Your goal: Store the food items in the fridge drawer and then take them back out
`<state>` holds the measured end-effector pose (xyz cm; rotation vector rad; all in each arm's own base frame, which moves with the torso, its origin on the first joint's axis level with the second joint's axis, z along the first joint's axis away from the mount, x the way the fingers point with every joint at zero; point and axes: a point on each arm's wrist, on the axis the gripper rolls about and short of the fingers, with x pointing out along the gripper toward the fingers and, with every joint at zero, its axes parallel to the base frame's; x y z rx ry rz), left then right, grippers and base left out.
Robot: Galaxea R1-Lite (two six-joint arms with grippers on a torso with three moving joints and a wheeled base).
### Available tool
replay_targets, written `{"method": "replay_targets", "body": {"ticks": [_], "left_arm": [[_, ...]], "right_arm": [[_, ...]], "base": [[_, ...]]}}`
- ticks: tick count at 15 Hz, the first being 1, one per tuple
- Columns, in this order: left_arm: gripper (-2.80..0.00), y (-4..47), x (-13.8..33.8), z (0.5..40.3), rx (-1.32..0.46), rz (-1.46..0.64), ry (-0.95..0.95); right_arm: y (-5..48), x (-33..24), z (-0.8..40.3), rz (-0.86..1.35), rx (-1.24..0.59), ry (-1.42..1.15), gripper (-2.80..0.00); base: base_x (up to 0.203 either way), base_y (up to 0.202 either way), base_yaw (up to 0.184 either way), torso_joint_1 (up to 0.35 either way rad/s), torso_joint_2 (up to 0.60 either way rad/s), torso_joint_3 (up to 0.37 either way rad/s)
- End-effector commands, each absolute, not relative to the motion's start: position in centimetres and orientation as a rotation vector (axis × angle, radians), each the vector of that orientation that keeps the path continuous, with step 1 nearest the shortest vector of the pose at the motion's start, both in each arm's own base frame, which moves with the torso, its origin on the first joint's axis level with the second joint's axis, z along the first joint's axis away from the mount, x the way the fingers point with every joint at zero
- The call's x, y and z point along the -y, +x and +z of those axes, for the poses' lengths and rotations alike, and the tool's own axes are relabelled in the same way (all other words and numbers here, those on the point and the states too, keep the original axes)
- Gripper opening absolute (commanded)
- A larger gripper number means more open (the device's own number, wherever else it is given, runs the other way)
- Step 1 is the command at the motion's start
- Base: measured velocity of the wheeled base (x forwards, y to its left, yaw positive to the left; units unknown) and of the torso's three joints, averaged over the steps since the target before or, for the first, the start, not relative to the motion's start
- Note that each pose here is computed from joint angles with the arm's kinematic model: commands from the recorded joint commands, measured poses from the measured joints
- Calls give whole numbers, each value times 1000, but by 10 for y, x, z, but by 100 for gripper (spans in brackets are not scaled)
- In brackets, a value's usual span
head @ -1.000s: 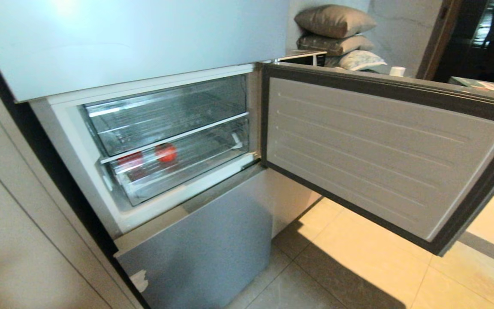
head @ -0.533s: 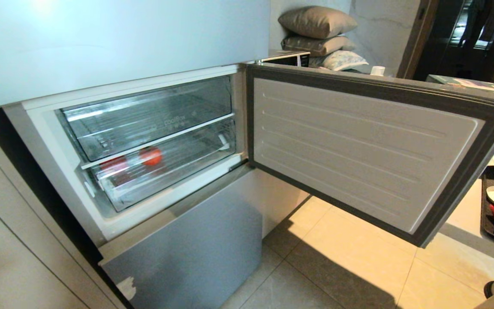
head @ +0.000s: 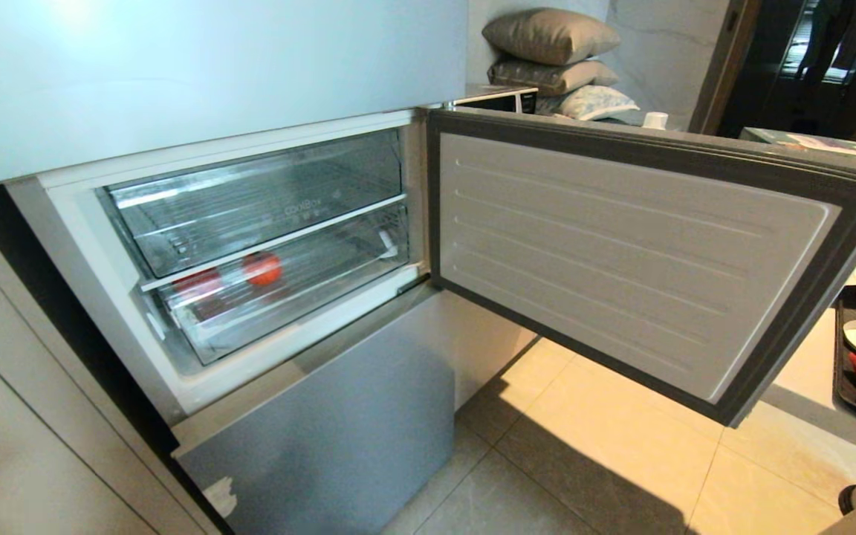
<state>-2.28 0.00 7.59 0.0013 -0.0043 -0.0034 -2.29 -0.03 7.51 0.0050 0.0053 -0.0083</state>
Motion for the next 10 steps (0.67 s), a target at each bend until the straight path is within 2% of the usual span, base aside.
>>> {"method": "replay_targets", "body": {"ticks": [1,6,10], "left_arm": [[-280,-23,0,76,3,-3,1],[-280,-23,0,76,3,-3,0],[-280,-23,0,76,3,2,2]], "right_arm": [[-23,0,75,-7,-6,3,-280],[-23,0,75,-7,-5,5,-280],[-23,0,75,-3,-6,-9,-280]], "base": [[-124,0,2,17,12,5],[-185,0,1,-1,1,3],[-16,0,0,-1,0,1]]}}
